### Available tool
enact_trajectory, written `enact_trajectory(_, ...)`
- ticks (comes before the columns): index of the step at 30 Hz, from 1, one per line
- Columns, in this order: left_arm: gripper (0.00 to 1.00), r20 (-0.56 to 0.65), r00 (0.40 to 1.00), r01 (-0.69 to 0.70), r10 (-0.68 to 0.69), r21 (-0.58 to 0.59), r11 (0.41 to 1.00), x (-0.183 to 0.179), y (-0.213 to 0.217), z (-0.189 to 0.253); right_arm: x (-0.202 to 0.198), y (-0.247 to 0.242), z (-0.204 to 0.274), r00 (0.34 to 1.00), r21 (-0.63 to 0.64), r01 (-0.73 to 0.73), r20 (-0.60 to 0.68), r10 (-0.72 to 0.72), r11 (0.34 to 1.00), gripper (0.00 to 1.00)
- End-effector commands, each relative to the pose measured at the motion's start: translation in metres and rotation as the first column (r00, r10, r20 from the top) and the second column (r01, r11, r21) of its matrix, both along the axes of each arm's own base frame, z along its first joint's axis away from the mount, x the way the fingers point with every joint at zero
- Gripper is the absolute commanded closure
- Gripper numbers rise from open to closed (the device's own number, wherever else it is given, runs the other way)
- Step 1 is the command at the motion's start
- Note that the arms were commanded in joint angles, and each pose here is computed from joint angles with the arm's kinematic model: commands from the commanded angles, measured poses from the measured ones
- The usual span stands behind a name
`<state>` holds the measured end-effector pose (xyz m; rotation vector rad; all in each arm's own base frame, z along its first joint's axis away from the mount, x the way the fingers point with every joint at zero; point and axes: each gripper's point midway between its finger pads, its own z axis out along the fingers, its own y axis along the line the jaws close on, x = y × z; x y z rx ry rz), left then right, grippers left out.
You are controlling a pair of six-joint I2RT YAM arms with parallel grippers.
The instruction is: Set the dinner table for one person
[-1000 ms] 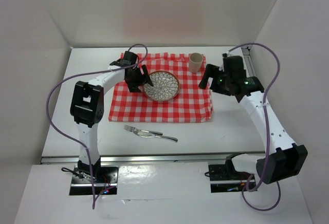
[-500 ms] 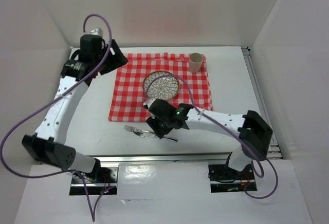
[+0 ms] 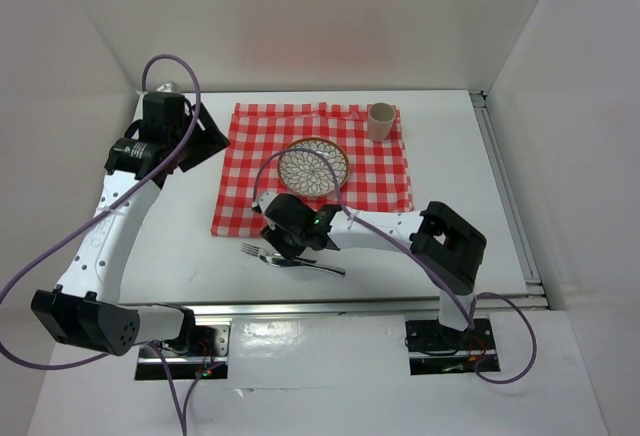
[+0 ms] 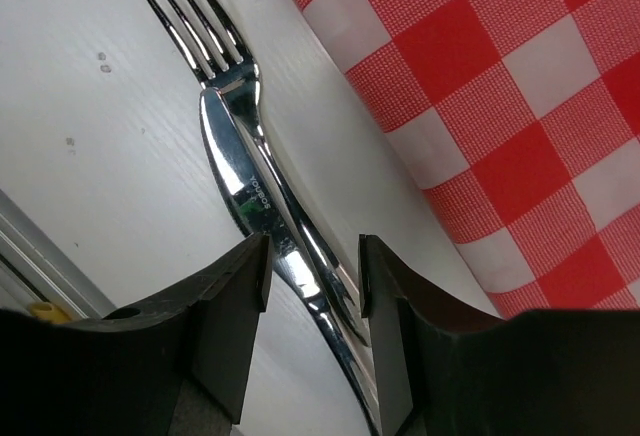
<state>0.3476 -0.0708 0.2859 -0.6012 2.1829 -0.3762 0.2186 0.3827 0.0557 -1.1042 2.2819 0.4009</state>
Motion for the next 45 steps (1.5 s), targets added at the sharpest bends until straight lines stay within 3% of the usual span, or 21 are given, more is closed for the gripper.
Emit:
enact_trajectory(1,0.24,0.006,0.999,-0.038,0.038,0.000,0.999,0.000,0.006,0.005,0.007,0.028,0.018,0.998,0.088,-0.044,0.042,0.040,0.995,0.49)
enact_trajectory(13,0.26,-0.010,0.999,-0.043,0.043,0.010,0.999,0.002,0.010,-0.004,-0.006,0.045,-0.018,0.987,0.060,-0.149,-0.053,0.152,0.987,0.49)
enact_trajectory(20,0.26,0.011,0.999,-0.039,0.038,0.018,0.999,0.006,0.015,0.007,0.005,0.043,-0.021,0.992,0.038,-0.123,-0.007,0.124,0.992,0.50)
enact_trajectory(28,0.27,-0.013,1.000,-0.021,0.021,0.001,1.000,0.003,0.013,-0.006,0.001,0.040,-0.032,0.990,0.014,-0.137,-0.029,0.138,0.990,0.67)
enact_trajectory(32,0.27,-0.013,0.999,-0.030,0.030,0.001,1.000,0.003,0.016,-0.006,0.002,0.036,-0.036,0.989,-0.006,-0.148,-0.017,0.148,0.989,0.68)
enact_trajectory(38,0.27,-0.004,1.000,-0.030,0.030,0.000,1.000,0.002,0.016,-0.003,0.006,0.040,-0.018,0.982,0.008,-0.186,0.031,0.186,0.982,0.84)
enact_trajectory(45,0.27,0.017,0.999,-0.037,0.037,-0.012,0.999,0.000,0.016,0.002,0.011,0.043,0.019,0.976,0.037,-0.192,0.111,0.186,0.981,0.86)
